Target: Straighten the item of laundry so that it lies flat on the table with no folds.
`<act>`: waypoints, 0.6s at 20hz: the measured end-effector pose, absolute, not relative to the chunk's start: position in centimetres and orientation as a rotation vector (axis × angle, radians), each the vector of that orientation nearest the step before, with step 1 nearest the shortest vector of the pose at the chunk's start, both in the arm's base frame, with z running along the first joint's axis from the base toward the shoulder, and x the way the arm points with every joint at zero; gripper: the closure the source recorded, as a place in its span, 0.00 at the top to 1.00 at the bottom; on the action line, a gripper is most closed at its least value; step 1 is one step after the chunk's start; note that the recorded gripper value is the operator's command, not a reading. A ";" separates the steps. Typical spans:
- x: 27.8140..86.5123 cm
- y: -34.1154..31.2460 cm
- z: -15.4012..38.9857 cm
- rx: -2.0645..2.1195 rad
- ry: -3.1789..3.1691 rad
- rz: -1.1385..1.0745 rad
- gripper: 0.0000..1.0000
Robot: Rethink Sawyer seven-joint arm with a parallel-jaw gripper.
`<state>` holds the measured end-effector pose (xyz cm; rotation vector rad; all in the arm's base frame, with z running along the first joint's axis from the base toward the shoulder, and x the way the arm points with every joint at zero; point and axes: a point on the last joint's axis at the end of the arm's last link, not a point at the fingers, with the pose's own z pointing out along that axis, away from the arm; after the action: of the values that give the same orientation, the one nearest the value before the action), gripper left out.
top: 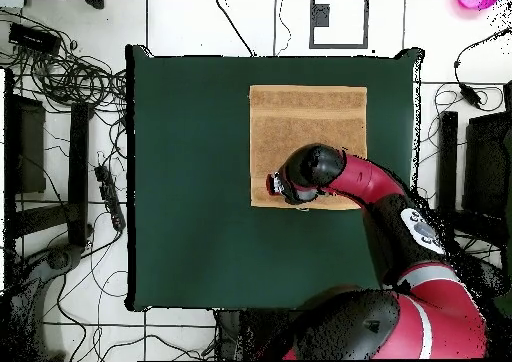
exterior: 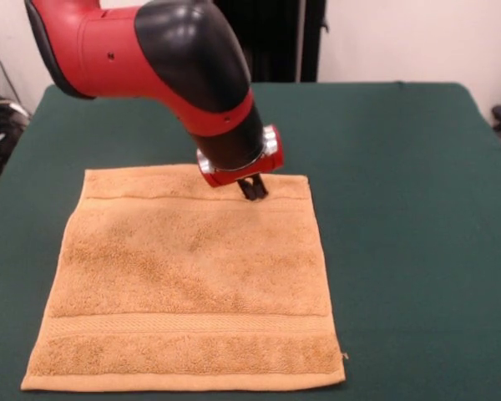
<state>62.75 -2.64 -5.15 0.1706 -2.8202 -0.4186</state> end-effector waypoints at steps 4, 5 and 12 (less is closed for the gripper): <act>62.8 -2.5 -5.2 0.157 -2.819 -0.431 0.00; 62.8 -2.4 -5.1 0.152 -2.818 -0.437 0.00; 62.9 -1.4 -5.1 0.157 -2.820 -0.443 0.00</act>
<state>62.86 -1.38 -5.09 0.1566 -2.8197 -0.4434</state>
